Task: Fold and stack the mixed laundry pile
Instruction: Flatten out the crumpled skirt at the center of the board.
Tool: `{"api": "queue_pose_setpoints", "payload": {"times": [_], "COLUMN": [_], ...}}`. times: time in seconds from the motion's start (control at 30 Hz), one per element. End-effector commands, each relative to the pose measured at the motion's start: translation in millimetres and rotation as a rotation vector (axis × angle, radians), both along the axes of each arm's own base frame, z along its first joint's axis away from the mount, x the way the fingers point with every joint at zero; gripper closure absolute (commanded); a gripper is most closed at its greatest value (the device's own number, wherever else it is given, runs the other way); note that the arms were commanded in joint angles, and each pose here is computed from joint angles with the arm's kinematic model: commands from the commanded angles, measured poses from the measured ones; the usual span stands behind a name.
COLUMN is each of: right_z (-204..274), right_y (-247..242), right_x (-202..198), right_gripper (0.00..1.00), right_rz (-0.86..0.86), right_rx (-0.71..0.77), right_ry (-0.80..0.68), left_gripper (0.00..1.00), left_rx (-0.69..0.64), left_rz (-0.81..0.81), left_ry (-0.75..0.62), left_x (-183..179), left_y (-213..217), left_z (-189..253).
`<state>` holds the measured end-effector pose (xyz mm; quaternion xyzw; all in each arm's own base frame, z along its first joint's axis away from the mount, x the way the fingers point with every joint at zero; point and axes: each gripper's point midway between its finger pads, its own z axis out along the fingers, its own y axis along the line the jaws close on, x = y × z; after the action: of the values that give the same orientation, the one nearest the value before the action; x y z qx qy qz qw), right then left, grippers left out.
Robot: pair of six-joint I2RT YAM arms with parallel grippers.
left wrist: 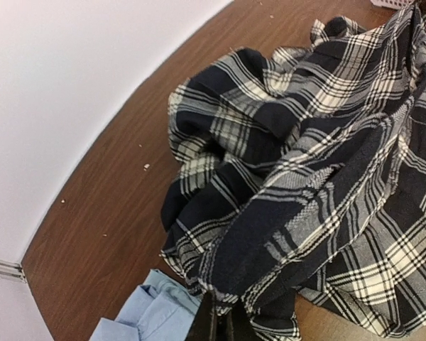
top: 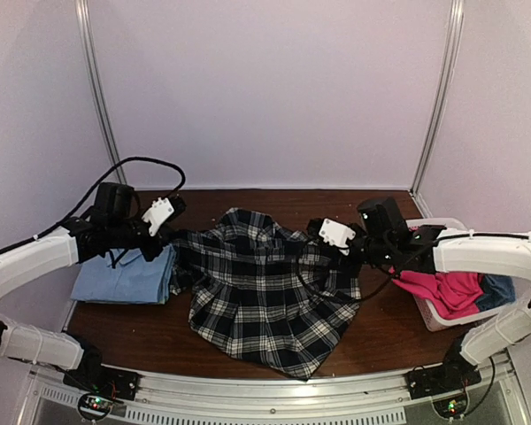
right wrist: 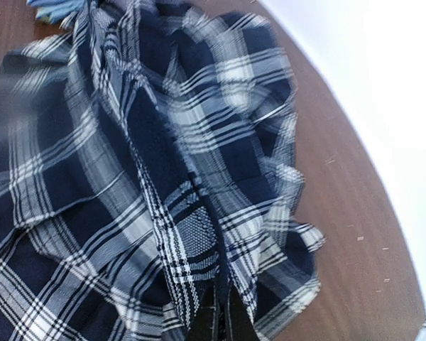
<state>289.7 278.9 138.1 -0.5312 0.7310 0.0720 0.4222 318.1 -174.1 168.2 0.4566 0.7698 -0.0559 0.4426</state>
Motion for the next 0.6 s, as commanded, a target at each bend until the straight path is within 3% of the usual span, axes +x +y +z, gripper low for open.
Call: {"api": "queue_pose_setpoints", "payload": {"times": [0.0,0.17,0.3,0.43,0.57], "right_z": [133.1,253.7,322.7,365.2,369.4], "right_y": [-28.5,-56.0,-67.3,-76.7,-69.5], "right_x": [44.8,65.1,63.9,50.6,22.2], "right_gripper": [1.0,1.0,1.0,1.0,1.0], "right_rz": [-0.253,-0.418,-0.474,-0.504,-0.44], "right_rx": [0.153,0.22,0.275,0.292,0.293], "right_ry": [-0.316,-0.538,-0.642,-0.71,-0.703], "left_gripper": [1.0,1.0,1.0,1.0,1.0], "left_rx": [-0.2,-0.38,-0.42,-0.438,-0.434], "left_rz": [0.108,0.161,0.099,0.133,0.026], "left_ry": [-0.252,-0.38,-0.404,-0.444,-0.406], "left_x": [29.1,43.6,36.1,28.2,-1.8], "left_y": [1.0,-2.4,-25.4,-23.8,-42.2], "left_z": [118.3,249.6,320.1,359.4,353.6]}}
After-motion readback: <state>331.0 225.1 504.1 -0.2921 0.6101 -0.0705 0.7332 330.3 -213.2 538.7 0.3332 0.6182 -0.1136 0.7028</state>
